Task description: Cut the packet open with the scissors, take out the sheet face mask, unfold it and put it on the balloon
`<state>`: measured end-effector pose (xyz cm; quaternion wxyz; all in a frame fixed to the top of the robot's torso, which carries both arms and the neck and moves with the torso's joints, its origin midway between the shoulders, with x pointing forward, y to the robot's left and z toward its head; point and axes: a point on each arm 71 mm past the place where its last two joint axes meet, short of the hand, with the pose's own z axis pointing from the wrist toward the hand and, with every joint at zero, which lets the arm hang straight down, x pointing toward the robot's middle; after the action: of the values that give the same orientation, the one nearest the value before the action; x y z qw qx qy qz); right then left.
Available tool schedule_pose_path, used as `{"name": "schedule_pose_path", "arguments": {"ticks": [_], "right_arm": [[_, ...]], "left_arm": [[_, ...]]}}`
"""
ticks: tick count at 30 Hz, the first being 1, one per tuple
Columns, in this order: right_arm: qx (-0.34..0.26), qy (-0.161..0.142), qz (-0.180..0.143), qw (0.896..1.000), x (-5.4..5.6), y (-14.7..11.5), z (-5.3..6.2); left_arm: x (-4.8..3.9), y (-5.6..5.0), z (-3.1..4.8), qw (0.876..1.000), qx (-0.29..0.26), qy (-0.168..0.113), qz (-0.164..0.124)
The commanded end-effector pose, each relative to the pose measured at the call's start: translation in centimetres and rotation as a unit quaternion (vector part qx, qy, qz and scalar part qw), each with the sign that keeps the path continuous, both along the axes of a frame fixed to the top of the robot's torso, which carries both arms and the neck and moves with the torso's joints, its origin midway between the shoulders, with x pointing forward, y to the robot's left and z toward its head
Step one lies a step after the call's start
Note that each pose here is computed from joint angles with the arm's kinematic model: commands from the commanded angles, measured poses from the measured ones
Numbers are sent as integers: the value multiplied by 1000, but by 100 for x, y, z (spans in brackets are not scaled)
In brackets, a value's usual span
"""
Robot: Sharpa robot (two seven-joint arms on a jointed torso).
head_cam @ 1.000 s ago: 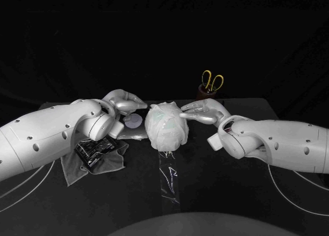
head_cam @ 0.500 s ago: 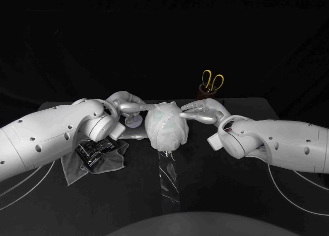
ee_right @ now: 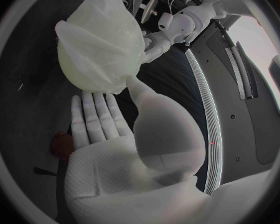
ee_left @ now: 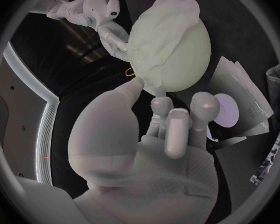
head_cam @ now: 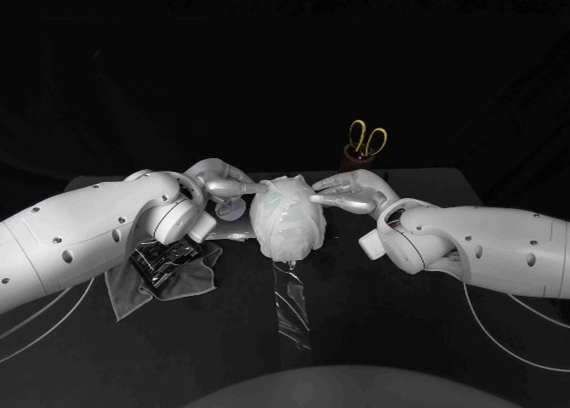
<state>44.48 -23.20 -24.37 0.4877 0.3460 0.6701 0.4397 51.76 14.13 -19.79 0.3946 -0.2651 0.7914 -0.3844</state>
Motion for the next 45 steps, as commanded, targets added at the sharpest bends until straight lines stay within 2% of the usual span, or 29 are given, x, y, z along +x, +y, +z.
{"name": "schedule_pose_path", "arguments": {"ticks": [1, 12, 25, 45], "right_arm": [[0, -2, 12, 1000, -11, 26, 2], [1, -3, 14, 1000, -15, 40, 3], [1, -2, 15, 1000, -18, 48, -2], [1, -1, 13, 1000, -22, 35, -9]], "left_arm": [[-15, -36, -2, 1000, 3, 5, -14], [-14, -63, -4, 1000, 6, -3, -23], [10, -82, 22, 1000, -12, -23, -8], [33, 46, 33, 999, -39, -22, 23]]}}
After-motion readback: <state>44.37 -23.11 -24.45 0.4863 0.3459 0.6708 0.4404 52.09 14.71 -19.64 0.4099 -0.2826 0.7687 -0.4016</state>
